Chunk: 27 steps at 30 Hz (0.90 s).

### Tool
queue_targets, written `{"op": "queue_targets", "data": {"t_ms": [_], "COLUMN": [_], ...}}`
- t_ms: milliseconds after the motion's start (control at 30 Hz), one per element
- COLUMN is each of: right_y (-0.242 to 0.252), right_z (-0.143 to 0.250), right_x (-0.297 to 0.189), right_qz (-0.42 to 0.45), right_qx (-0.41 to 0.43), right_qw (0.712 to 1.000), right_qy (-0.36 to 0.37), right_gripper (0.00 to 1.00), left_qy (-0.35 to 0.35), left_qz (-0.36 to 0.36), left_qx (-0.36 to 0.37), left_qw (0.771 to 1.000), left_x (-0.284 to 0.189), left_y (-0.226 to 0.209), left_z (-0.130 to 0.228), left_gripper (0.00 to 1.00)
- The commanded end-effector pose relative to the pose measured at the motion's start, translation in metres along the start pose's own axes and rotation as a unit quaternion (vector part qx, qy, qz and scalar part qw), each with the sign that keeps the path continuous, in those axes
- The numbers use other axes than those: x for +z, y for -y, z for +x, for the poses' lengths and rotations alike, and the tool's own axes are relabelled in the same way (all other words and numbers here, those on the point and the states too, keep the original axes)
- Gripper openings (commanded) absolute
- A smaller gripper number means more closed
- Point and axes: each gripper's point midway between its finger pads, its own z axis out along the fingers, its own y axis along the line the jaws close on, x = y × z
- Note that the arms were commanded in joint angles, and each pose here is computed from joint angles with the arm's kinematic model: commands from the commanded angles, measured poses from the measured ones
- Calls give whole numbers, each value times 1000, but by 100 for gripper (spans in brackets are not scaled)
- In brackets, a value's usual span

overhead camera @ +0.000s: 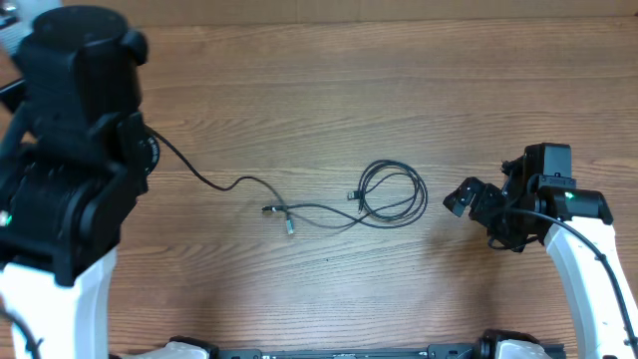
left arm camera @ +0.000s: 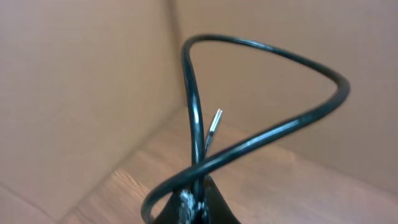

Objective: Untangle cables

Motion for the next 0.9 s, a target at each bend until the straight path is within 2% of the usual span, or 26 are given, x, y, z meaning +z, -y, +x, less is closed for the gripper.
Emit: {"op": "queue_targets", "data": {"t_ms": [0, 100, 167, 333, 400, 500, 567, 633, 700, 733, 767, 800, 833, 867], "right_y": [-5, -5, -5, -5, -5, -5, -5, -5, -5, -5, -5, -5, -5, -5], "right_z": [-7, -7, -7, -7, -6, -6, -6, -6, -6, -6, -6, -6, -6, -6], "right_x": [-9, -9, -9, -9, -9, -9, -9, -9, -9, -9, -9, -9, -9, -9], "right_qz": [-3, -3, -3, -3, -2, -2, -2, -2, -2, -2, -2, -2, -2, -2], "right_qx": [-10, -11, -10, -10, -10, -10, -10, -10, -10, -10, -10, -10, -10, -10], "right_qw": [1000, 1000, 1000, 1000, 1000, 1000, 1000, 1000, 1000, 1000, 1000, 1000, 1000, 1000], "right_qy": [17, 17, 17, 16, 15, 15, 15, 15, 15, 15, 15, 15, 15, 15], "right_gripper": [100, 100, 100, 100, 100, 100, 100, 100, 100, 100, 100, 100, 100, 100], "left_qy": [-98, -177, -244, -332, -346, -368, -375, -379, -394, -400, -410, -423, -434, -440], "left_qz": [99, 174, 255, 476, 501, 487, 467, 399, 287, 259, 255, 276, 319, 342], "left_qx": [28, 60, 88, 165, 176, 192, 202, 225, 204, 195, 191, 196, 216, 228], "left_qw": [990, 967, 932, 797, 773, 768, 775, 804, 849, 857, 854, 841, 815, 799], "left_x": [19, 21, 12, -34, -39, -35, -30, -12, 9, 13, 10, 3, -8, -15], "left_y": [60, 99, 133, 199, 206, 203, 196, 176, 150, 142, 140, 143, 149, 151], "left_z": [46, 84, 115, 165, 174, 187, 192, 197, 199, 201, 204, 208, 215, 218], "left_gripper": [4, 4, 4, 4, 4, 4, 4, 4, 4, 4, 4, 4, 4, 4]}}
